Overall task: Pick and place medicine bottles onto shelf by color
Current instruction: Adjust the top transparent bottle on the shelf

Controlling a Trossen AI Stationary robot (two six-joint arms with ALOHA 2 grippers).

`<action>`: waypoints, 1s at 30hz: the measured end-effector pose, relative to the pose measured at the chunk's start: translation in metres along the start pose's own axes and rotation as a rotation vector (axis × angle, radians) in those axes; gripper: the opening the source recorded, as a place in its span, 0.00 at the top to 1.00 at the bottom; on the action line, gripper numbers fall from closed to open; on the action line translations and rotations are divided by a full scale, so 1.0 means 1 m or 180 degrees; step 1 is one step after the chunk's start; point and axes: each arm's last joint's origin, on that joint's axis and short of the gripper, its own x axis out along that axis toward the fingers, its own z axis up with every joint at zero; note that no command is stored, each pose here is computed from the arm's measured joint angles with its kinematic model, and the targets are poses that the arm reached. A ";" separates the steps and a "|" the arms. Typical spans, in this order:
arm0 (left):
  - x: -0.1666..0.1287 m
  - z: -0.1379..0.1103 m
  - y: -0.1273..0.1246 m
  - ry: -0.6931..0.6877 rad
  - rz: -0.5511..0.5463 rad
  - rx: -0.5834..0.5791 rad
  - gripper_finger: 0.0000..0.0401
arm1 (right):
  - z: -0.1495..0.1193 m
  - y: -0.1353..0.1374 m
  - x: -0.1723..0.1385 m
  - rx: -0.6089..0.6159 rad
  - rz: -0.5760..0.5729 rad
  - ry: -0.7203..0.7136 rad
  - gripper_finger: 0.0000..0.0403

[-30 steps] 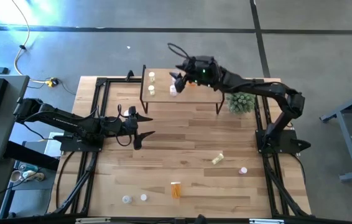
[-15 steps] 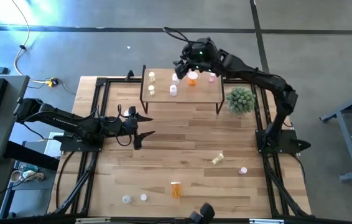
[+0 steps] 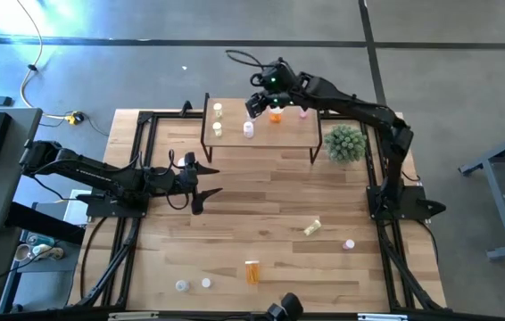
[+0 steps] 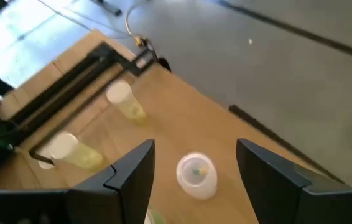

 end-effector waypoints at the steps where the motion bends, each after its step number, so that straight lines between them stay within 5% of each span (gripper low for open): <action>1: 0.000 0.000 0.000 -0.0002 -0.0004 -0.0001 0.34 | -0.003 0.000 0.003 0.0012 -0.0015 0.0056 0.47; 30: 0.000 0.000 -0.001 0.0006 -0.0068 0.0002 0.34 | -0.020 0.001 0.041 0.0034 0.0009 0.0365 0.47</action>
